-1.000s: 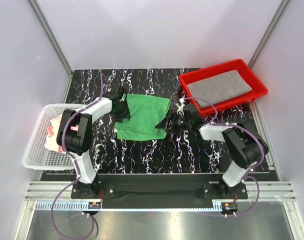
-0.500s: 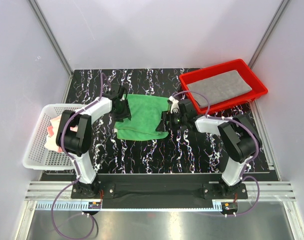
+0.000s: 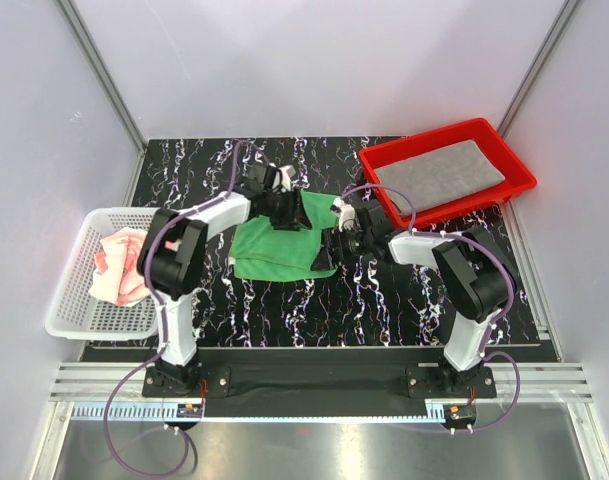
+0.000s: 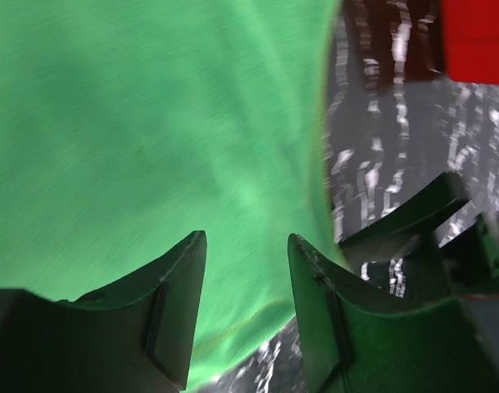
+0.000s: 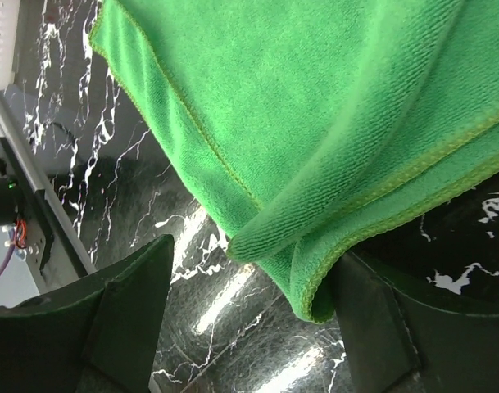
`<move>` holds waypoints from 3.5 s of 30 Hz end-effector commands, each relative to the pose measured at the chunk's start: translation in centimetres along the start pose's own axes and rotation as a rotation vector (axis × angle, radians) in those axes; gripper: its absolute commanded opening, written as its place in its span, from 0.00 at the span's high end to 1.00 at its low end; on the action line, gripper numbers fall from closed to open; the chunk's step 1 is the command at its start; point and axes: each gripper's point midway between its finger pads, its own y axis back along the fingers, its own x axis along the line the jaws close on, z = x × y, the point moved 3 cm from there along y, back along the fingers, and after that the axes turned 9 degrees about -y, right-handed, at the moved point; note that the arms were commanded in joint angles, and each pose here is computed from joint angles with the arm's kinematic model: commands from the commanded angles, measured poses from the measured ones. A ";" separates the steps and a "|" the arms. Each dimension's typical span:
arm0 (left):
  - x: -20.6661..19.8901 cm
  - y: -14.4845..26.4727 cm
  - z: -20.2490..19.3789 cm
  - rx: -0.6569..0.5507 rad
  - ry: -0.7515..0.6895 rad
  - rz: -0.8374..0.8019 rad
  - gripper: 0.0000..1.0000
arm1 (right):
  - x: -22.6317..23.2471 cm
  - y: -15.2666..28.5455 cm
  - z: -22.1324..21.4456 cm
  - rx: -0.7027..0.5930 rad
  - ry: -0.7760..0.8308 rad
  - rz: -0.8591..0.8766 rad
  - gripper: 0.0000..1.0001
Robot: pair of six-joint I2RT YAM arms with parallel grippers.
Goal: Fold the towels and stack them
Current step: Fold the towel
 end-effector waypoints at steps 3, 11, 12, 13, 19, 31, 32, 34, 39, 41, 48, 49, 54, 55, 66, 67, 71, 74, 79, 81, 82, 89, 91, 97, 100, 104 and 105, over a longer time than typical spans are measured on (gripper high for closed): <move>-3.7 -3.8 0.9 0.010 -0.058 -0.207 0.50 | 1.0 -0.2 -1.0 0.040 0.011 0.081 0.18; -1.1 -7.0 -1.1 0.066 -0.004 -0.150 0.51 | 2.0 0.8 -3.9 0.177 -0.127 0.147 0.18; -1.0 -7.1 -1.3 0.068 0.000 -0.145 0.51 | 2.7 1.4 -3.8 0.171 -0.144 0.165 0.18; -0.8 -7.1 -1.3 0.066 -0.003 -0.139 0.51 | 3.3 1.7 -4.1 0.183 -0.154 0.192 0.18; -0.2 -7.2 -1.6 0.075 -0.014 -0.104 0.51 | 5.7 3.8 -4.4 0.187 -0.249 0.247 0.18; -3.8 -1.4 0.8 -0.005 -0.026 -0.120 0.48 | 2.5 6.7 -1.6 -0.032 -0.328 -0.240 0.20; -3.7 -0.8 1.2 -0.008 -0.020 -0.096 0.48 | 2.3 6.8 -0.8 -0.063 -0.332 -0.261 0.22; -4.0 1.7 2.6 -0.042 -0.024 -0.050 0.46 | 1.8 6.2 0.4 -0.114 -0.339 -0.286 0.41; -2.7 7.1 3.6 -0.125 -0.030 0.118 0.45 | -0.4 4.0 0.5 -0.097 -0.359 -0.352 0.84; -0.7 8.8 2.7 -0.113 -0.010 0.278 0.45 | -0.8 3.2 -0.1 -0.080 -0.359 -0.359 0.88; 2.3 12.5 -2.9 -0.149 0.056 0.471 0.45 | -2.1 1.5 -2.0 -0.037 -0.336 -0.416 0.89; 3.0 12.8 -3.3 -0.159 0.061 0.514 0.45 | -2.6 1.6 -2.5 -0.025 -0.336 -0.444 0.89; 4.7 13.8 -6.2 -0.122 0.064 0.602 0.45 | -5.1 3.6 -4.2 -0.001 -0.296 -0.617 0.91; 5.2 14.4 -6.4 -0.126 0.065 0.643 0.45 | -5.6 4.1 -5.1 0.017 -0.302 -0.650 0.91; 8.0 14.8 -6.8 -0.216 0.294 0.514 0.45 | -1.1 7.3 -2.2 -0.141 -0.340 -0.564 0.66; 7.9 14.4 -6.8 -0.201 0.299 0.493 0.46 | -0.6 7.2 -1.3 -0.174 -0.352 -0.540 0.63; 7.7 12.3 -7.7 -0.153 0.308 0.410 0.49 | 0.6 6.3 0.0 -0.227 -0.436 -0.473 0.54; 7.4 11.2 -7.6 -0.145 0.303 0.346 0.50 | 0.3 5.6 0.1 -0.235 -0.470 -0.462 0.50; 8.3 9.8 -8.3 -0.104 0.324 0.358 0.51 | -0.1 4.5 0.0 -0.230 -0.510 -0.450 0.44; 8.4 9.5 -8.6 -0.095 0.334 0.356 0.52 | -0.2 4.1 0.0 -0.226 -0.519 -0.447 0.43; 8.4 9.3 -8.6 -0.093 0.336 0.349 0.52 | -0.1 4.0 0.1 -0.226 -0.527 -0.439 0.44; 9.0 8.6 -9.5 -0.058 0.346 0.366 0.55 | -0.2 3.4 0.1 -0.230 -0.549 -0.425 0.51; 8.9 8.5 -9.5 -0.059 0.346 0.360 0.55 | -0.3 3.4 0.2 -0.237 -0.549 -0.423 0.55; 8.9 8.1 -9.8 -0.042 0.348 0.358 0.60 | -0.7 3.6 0.1 -0.242 -0.535 -0.449 0.71; 8.9 8.0 -9.7 -0.047 0.347 0.354 0.66 | -0.8 4.0 0.3 -0.255 -0.521 -0.462 0.77; 8.7 7.9 -9.2 -0.049 0.346 0.346 0.80 | -0.7 4.1 0.4 -0.256 -0.508 -0.466 0.83; 8.7 8.0 -9.2 -0.046 0.349 0.347 0.85 | -0.7 4.1 0.4 -0.257 -0.504 -0.470 0.85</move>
